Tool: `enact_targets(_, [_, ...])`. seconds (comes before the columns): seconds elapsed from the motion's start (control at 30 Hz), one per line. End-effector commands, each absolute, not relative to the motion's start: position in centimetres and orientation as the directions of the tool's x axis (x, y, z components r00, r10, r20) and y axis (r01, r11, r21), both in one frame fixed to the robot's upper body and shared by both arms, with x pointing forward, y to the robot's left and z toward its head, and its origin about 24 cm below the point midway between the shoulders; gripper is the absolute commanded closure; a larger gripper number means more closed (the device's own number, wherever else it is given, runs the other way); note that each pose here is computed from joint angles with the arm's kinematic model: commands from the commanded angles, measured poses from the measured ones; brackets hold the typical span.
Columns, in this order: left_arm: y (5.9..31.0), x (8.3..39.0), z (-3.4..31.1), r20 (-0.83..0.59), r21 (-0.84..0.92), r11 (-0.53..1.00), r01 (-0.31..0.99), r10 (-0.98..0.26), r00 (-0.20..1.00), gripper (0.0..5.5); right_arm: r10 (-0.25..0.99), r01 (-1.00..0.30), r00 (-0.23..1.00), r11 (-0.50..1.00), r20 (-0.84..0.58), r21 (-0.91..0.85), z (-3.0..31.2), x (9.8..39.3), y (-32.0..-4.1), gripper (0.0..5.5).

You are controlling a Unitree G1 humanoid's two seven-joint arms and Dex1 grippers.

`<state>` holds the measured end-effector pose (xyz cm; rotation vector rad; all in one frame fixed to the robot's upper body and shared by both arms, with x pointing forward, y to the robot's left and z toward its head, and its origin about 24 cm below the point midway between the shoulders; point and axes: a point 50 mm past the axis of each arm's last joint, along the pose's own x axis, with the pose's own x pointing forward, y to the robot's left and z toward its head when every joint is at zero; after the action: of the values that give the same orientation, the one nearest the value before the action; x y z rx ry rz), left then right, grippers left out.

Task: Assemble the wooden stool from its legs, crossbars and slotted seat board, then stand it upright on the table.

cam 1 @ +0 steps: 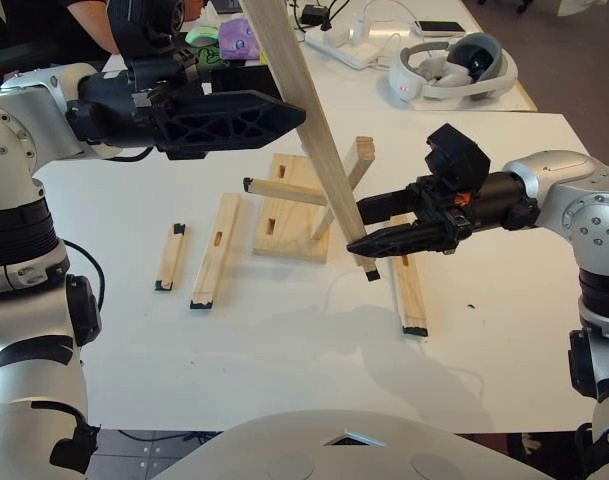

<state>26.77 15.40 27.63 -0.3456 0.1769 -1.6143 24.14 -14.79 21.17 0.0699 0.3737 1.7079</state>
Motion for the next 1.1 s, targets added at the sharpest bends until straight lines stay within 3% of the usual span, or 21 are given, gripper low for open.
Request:
enact_targets(0.03, [15.2,26.5,28.0,0.091,-0.308,-0.085,0.948,-0.994,-0.059,1.79,0.967,-0.957,-0.184,-0.135,-0.177,0.256,21.7,24.2,-14.7,3.44])
enact_targets(0.37, [15.0,26.5,27.5,0.055,-0.321,-0.078,0.944,-0.996,-0.064,3.25,0.963,-0.965,-0.168,-0.116,-0.21,0.237,21.4,24.5,-15.0,3.44])
enact_targets(0.73, [15.8,26.6,26.6,0.025,-0.31,-0.016,0.951,-1.0,-0.009,3.3,0.964,-0.971,-0.116,-0.059,-0.238,0.233,20.5,25.0,-15.8,3.44])
enact_targets(0.8, [16.0,26.7,26.6,0.023,-0.306,-0.007,0.952,-1.0,0.0,3.4,0.969,-0.976,-0.096,-0.046,-0.227,0.213,20.6,25.0,-16.1,2.94])
enact_targets(1.1, [16.9,25.3,25.2,0.004,-0.303,0.076,0.95,-0.997,0.081,3.42,0.983,-0.973,-0.068,-0.028,-0.173,0.228,20.4,25.4,-17.4,2.91])
